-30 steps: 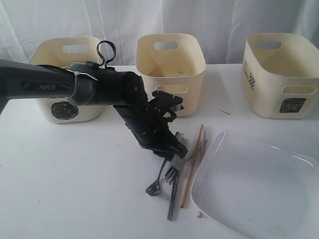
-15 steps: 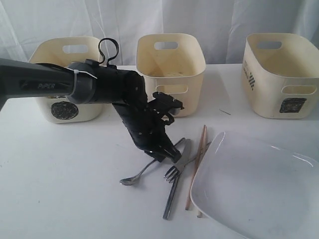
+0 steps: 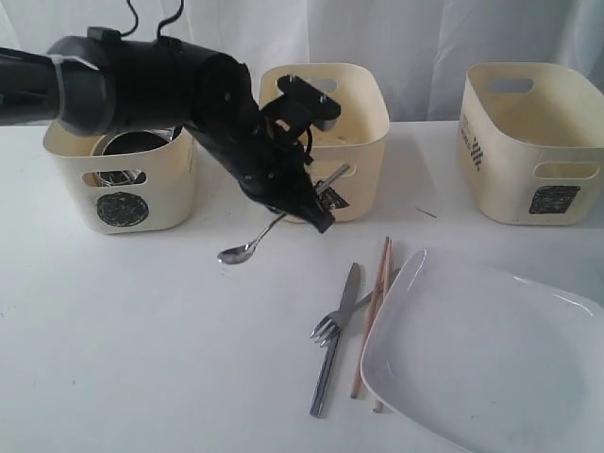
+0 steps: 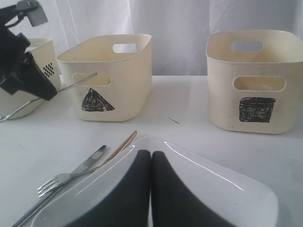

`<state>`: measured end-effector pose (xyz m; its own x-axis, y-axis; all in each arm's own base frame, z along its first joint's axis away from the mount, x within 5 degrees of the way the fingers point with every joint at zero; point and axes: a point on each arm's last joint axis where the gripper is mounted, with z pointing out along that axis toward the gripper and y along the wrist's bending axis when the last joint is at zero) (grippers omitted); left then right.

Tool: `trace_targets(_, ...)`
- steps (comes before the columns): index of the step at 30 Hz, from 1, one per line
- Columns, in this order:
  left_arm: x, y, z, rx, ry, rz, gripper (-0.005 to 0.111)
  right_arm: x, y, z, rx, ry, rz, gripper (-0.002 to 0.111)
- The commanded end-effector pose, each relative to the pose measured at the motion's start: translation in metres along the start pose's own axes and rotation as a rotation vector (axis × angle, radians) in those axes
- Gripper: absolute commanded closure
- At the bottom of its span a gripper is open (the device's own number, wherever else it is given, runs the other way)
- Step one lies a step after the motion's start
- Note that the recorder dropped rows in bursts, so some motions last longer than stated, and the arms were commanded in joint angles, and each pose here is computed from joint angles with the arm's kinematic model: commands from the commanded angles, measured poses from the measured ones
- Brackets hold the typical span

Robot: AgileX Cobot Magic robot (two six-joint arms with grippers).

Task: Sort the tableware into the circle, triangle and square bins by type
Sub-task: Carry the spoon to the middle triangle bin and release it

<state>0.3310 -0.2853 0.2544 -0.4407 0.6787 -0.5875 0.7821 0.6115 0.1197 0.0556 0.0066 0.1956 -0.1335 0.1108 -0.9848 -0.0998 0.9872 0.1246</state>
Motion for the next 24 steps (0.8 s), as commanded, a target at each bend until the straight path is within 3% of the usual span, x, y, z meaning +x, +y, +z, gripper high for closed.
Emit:
trace_targets(1, -0.031, 0.005, -0.028, -0.04, -0.163, -0.001, 0.107, 0.001, 0.0, 0.0, 0.003, -0.005, -0.004, 0.108)
trace_targets(9, -0.073, 0.022, -0.055, -0.157, -0.45, 0.048, 0.107, 0.001, 0.0, 0.0, 0.003, -0.005, -0.004, 0.108)
trace_targets(16, -0.079, 0.04, -0.029, -0.218, -0.554, 0.06, 0.107, 0.001, 0.0, 0.0, 0.003, -0.005, -0.004, 0.108)
trace_targets(24, -0.082, 0.044, -0.003, -0.264, -0.672, 0.096, 0.107, 0.001, 0.0, 0.0, 0.003, -0.005, -0.004, 0.108)
